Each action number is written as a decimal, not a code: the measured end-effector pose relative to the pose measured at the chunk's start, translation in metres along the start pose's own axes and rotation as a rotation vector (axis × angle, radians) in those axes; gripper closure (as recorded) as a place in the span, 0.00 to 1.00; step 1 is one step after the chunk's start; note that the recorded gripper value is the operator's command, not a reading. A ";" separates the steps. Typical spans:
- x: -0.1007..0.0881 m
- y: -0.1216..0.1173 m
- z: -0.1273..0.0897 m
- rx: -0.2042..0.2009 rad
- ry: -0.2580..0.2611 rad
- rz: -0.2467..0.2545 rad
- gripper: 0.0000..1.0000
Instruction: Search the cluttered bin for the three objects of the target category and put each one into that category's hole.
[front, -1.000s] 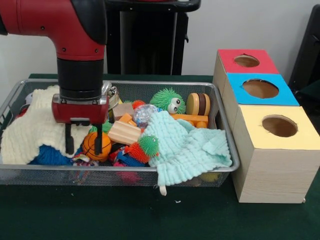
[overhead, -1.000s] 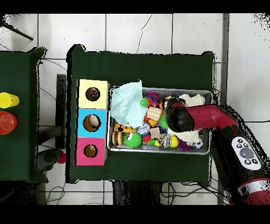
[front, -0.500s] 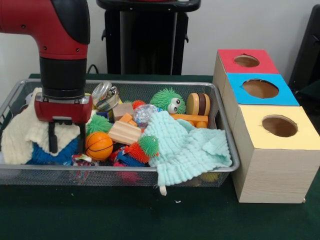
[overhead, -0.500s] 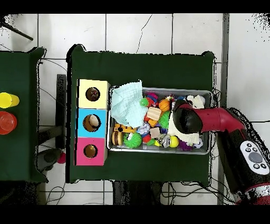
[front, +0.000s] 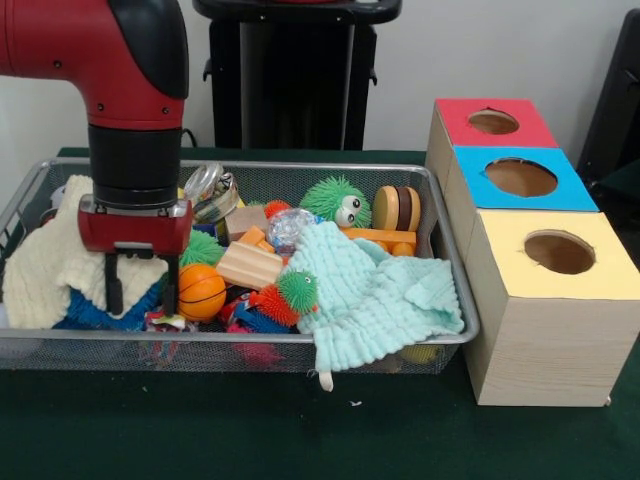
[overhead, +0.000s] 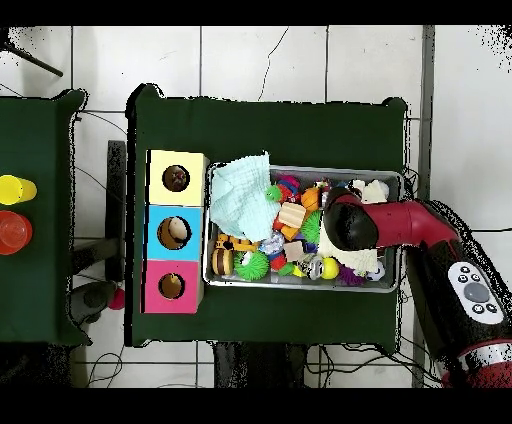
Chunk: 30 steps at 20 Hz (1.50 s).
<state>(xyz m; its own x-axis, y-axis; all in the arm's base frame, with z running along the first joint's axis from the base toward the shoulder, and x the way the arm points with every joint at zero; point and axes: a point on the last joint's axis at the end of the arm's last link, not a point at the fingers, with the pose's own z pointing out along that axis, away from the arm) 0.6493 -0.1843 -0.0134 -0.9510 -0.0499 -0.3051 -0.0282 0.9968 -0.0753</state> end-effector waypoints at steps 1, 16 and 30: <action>0.000 0.000 0.000 0.000 0.000 -0.001 0.00; -0.007 -0.004 -0.004 -0.029 0.003 0.089 0.00; -0.006 0.001 0.002 -0.067 0.014 0.143 0.00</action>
<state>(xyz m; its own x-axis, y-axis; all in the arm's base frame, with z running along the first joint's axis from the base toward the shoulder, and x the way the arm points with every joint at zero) 0.6553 -0.1830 -0.0140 -0.9511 0.0929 -0.2947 0.0874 0.9957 0.0320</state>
